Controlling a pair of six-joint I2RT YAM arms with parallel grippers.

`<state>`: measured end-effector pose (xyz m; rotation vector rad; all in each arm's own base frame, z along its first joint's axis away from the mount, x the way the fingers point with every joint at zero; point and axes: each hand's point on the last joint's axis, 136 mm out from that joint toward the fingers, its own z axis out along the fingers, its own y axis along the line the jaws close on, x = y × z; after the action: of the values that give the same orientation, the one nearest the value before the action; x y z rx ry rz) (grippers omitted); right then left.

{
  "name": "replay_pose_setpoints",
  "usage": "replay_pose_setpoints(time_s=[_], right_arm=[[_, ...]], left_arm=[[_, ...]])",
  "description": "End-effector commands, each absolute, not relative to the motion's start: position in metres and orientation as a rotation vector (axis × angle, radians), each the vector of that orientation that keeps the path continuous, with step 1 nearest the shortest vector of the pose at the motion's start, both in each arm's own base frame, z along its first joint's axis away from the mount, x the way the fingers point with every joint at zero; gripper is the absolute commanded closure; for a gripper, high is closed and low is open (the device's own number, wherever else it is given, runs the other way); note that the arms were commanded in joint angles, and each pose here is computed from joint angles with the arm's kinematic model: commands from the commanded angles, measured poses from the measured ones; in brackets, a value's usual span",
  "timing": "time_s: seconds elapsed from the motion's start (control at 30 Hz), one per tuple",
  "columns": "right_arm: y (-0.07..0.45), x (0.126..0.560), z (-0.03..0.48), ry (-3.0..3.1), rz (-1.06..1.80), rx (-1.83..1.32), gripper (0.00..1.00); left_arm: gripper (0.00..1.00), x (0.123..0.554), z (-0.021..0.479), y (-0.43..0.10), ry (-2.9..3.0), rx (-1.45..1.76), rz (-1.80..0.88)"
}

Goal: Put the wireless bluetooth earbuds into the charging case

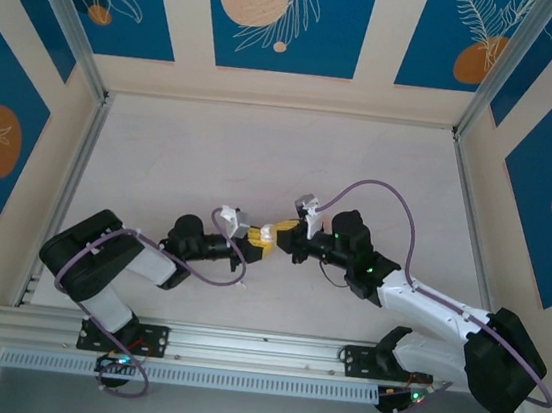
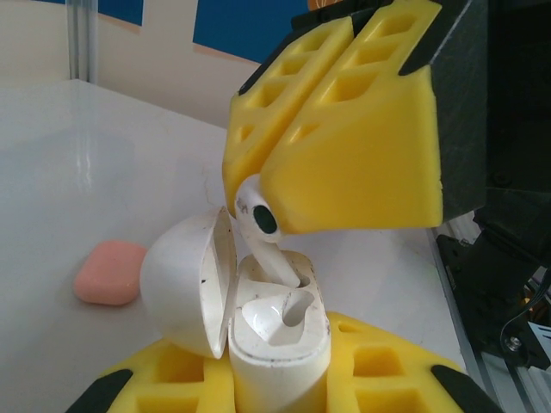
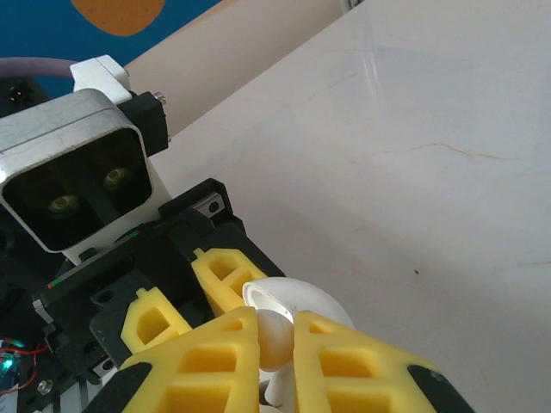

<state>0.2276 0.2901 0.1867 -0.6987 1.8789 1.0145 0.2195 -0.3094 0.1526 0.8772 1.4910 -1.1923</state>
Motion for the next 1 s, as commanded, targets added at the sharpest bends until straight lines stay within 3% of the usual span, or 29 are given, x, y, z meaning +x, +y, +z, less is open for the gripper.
replay_pose_setpoints(time_s=[0.0, 0.7, 0.97], right_arm=[[0.293, 0.228, 0.191, 1.849, 1.006, -0.714, 0.87], [0.292, 0.201, 0.179, 1.882, 1.096, -0.784, 0.87], [0.291, 0.194, 0.177, 1.883, 1.135, -0.821, 0.82]], left_arm=[[0.81, 0.217, 0.18, -0.312, 1.392, 0.873, -1.214], [0.8, 0.216, 0.187, -0.306, 1.34, 0.887, -1.149], [0.8, 0.21, 0.192, -0.305, 1.287, 0.931, -1.115]])
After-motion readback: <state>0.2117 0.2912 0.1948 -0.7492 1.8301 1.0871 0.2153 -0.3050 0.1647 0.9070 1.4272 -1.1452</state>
